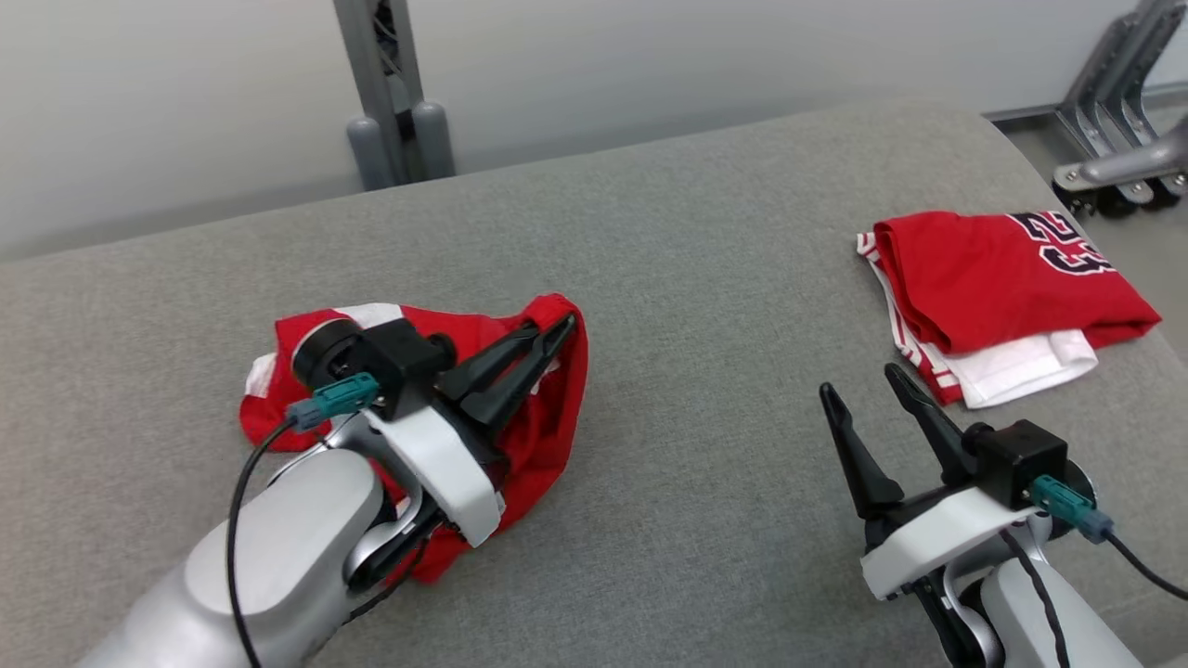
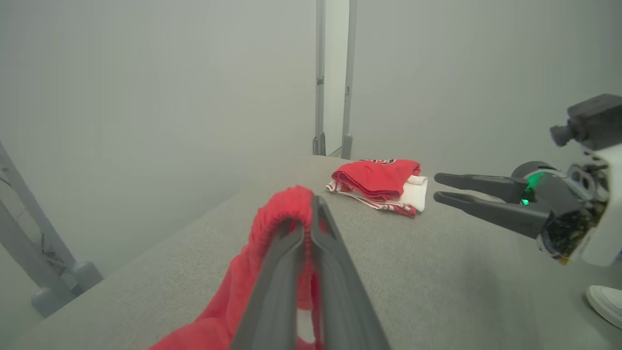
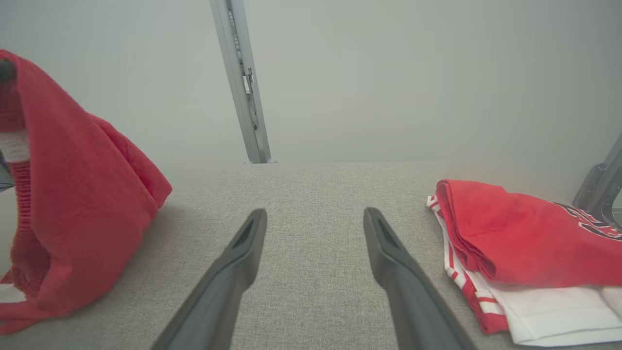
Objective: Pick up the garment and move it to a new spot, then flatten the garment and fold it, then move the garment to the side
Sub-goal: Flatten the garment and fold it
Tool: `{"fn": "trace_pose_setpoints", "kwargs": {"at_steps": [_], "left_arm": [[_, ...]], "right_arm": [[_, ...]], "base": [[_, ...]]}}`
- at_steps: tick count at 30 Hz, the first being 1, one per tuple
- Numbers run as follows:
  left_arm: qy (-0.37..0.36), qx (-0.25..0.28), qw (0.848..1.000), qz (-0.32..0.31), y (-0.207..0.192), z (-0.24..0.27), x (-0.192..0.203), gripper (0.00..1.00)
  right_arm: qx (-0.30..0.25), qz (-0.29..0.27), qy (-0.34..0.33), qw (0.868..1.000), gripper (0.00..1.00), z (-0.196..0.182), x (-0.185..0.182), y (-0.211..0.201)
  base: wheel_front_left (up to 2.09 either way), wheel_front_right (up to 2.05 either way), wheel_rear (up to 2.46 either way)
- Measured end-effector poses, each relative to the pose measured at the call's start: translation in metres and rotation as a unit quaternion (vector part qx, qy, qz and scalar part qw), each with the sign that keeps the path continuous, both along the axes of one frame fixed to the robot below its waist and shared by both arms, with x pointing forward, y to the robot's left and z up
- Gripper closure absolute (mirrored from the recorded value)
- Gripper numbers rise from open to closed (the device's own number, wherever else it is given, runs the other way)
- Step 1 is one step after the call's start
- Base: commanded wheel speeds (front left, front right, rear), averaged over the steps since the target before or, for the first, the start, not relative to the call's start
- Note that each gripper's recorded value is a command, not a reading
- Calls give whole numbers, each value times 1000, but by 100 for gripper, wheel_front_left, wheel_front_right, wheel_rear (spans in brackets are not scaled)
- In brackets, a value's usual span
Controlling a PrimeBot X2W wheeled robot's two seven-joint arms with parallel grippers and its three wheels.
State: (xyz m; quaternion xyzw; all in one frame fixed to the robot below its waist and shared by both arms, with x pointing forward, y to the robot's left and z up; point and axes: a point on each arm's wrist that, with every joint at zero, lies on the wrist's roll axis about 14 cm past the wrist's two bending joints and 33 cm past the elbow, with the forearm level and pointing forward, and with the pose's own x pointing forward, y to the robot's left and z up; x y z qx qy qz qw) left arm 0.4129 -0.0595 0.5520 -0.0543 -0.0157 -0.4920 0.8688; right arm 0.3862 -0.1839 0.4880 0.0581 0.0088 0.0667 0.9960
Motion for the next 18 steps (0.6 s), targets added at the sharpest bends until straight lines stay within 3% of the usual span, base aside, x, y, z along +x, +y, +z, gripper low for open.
{"fn": "trace_pose_setpoints", "kwargs": {"at_steps": [8, 14, 15, 16, 17, 18], "left_arm": [[14, 75, 992, -103, -79, -60, 1, 100], [16, 96, 982, -160, -119, -82, -9, 100], [13, 98, 980, -170, -126, -85, -12, 95], [14, 99, 979, -178, -132, -87, -14, 53], [14, 100, 978, -185, -137, -90, -16, 0], [15, 101, 976, -191, -142, -93, -18, 0]], "right_arm": [[15, -20, 18, 1000, 0, -10, 6, -2], [20, -44, 37, 998, 0, -21, 1, -12], [21, -49, 41, 998, 0, -23, 0, -15], [20, -55, 44, 997, 0, -25, -1, -17], [20, -60, 48, 997, 0, -27, -2, -21], [19, -66, 51, 996, 0, -29, -4, -24]], "base": [[0, 0, 0], [0, 0, 0], [0, 0, 0], [0, 0, 0], [0, 0, 0], [0, 0, 0]]}}
